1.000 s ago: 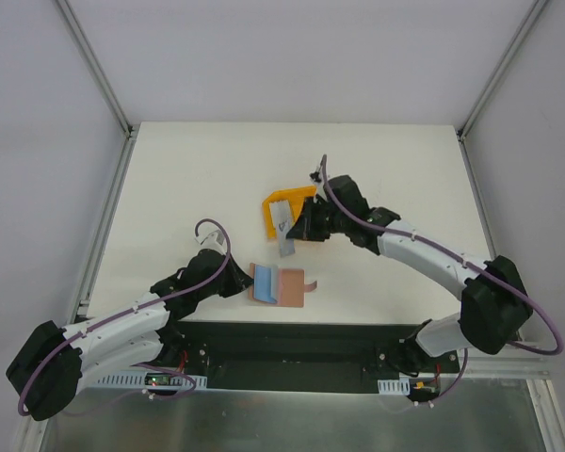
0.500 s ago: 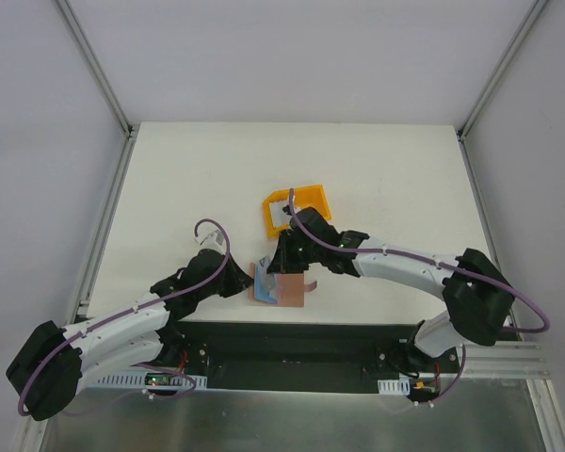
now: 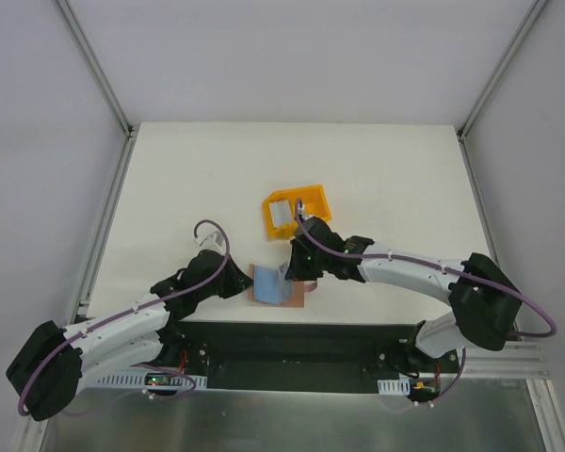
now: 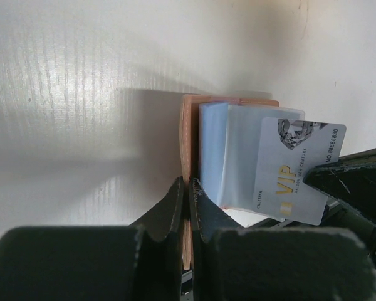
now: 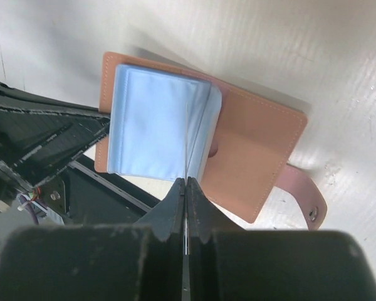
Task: Put the credit cards into the card holder
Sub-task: Insert the credit card into the card holder.
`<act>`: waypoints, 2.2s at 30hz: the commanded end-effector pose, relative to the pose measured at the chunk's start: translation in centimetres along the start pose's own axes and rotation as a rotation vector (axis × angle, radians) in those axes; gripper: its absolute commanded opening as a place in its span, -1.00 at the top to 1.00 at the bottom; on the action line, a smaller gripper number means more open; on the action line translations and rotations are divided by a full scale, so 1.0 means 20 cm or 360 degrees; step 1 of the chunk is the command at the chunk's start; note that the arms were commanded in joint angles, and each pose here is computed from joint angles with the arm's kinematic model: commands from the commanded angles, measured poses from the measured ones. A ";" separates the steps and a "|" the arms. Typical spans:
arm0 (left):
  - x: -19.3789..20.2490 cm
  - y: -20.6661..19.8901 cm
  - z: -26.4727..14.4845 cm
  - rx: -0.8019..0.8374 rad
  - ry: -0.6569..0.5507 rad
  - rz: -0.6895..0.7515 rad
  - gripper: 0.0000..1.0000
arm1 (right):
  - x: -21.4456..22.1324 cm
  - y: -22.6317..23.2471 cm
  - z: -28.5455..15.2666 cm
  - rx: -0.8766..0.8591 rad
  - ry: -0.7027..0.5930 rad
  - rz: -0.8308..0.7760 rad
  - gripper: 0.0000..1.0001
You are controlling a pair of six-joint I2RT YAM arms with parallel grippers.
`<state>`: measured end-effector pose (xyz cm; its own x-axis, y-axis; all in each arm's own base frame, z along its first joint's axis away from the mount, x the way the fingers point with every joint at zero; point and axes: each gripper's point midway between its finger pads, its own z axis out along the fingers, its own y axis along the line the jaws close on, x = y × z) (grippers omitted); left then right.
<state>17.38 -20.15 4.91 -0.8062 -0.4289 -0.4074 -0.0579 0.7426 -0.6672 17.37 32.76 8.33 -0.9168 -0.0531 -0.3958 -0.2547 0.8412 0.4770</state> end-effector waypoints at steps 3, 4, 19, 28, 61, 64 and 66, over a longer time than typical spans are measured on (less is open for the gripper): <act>0.04 0.08 0.03 -0.0077 0.0024 -0.0037 1.00 | 0.00 0.01 0.01 -0.0190 -0.0037 0.0117 0.99; 0.05 0.10 0.04 -0.0099 0.0025 -0.0048 1.00 | 0.01 0.01 0.02 -0.0218 -0.0027 0.0145 0.99; 0.14 0.29 0.09 -0.0235 0.0054 -0.0165 1.00 | 0.04 -0.02 0.10 -0.0457 -0.0014 0.0342 0.99; 0.14 0.29 0.08 -0.0225 0.0040 -0.0161 1.00 | 0.05 -0.10 0.11 -0.0407 -0.0044 0.0389 0.99; 0.14 0.26 0.09 -0.0200 0.0061 -0.0155 1.00 | 0.08 -0.20 0.26 -0.0354 -0.0026 0.0403 0.99; 0.14 0.26 0.09 -0.0197 0.0062 -0.0163 1.00 | 0.11 -0.18 0.27 -0.0354 -0.0002 0.0420 0.99; 0.14 0.26 0.09 -0.0189 0.0057 -0.0175 1.00 | 0.11 -0.15 0.28 -0.0373 -0.0009 0.0464 0.99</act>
<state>16.97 -20.06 1.47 -0.7992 -0.5097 -0.3185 -0.1689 0.6990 -0.6949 17.68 32.61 2.44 -0.9642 0.1396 -0.2255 -0.0796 0.6589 0.7480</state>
